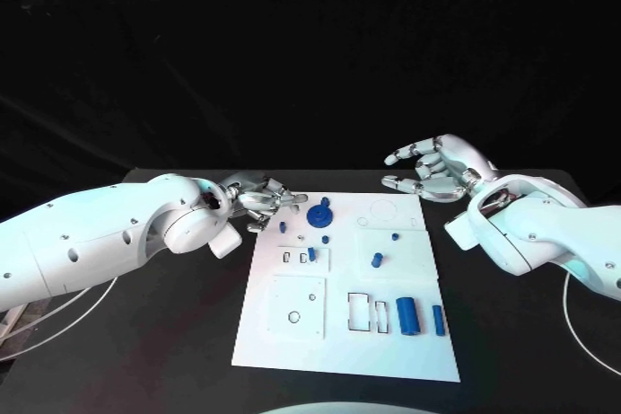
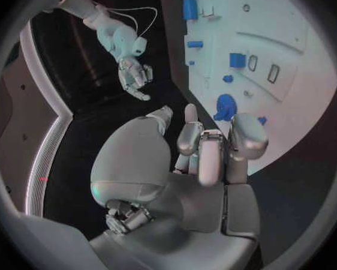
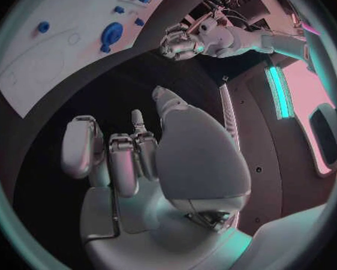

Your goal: Assemble the parts on the task board

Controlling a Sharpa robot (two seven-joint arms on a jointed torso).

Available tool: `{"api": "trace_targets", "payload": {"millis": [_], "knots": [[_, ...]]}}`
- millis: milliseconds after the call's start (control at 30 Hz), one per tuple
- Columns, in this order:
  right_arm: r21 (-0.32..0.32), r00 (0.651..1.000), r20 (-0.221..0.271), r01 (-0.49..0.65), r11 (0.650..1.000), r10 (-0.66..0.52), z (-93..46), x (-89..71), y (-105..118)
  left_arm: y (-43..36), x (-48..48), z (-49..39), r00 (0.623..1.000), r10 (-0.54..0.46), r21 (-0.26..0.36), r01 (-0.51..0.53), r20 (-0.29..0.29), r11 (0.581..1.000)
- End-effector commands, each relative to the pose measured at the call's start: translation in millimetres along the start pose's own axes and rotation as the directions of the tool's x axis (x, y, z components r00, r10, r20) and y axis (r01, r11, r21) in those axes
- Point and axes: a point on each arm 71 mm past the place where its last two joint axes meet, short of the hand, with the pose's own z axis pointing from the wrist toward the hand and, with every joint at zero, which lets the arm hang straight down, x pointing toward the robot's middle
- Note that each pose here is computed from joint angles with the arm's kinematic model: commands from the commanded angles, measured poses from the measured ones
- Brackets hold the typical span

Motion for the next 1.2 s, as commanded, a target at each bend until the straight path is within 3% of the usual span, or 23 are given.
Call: {"api": "trace_targets", "payload": {"millis": [33,267,533,867,1200], "knots": [[0.029,0.999,0.005,-0.050,0.998,0.049,2.5,-4.9,-5,5.6,4.4,3.4,0.977,0.179,-0.209,-0.201,-0.120,0.957],[0.055,0.999,0.008,-0.041,0.998,0.041,6.3,-7.7,-10,-4.6,9.6,17.5,0.951,0.251,-0.287,-0.295,-0.182,0.911],[0.078,1.000,0.004,-0.028,0.997,0.028,8.7,-7.8,-12,-15.8,17.2,33.4,0.931,0.294,-0.323,-0.353,-0.217,0.878],[0.089,1.000,-0.002,-0.020,0.996,0.020,10.3,-6.8,-13,-20.9,29.2,46.4,0.901,0.333,-0.344,-0.417,-0.278,0.841],[0.092,1.000,-0.004,-0.018,0.996,0.018,10.7,-6.7,-14,-23.2,35.2,54.1,0.888,0.338,-0.348,-0.438,-0.312,0.828]]}}
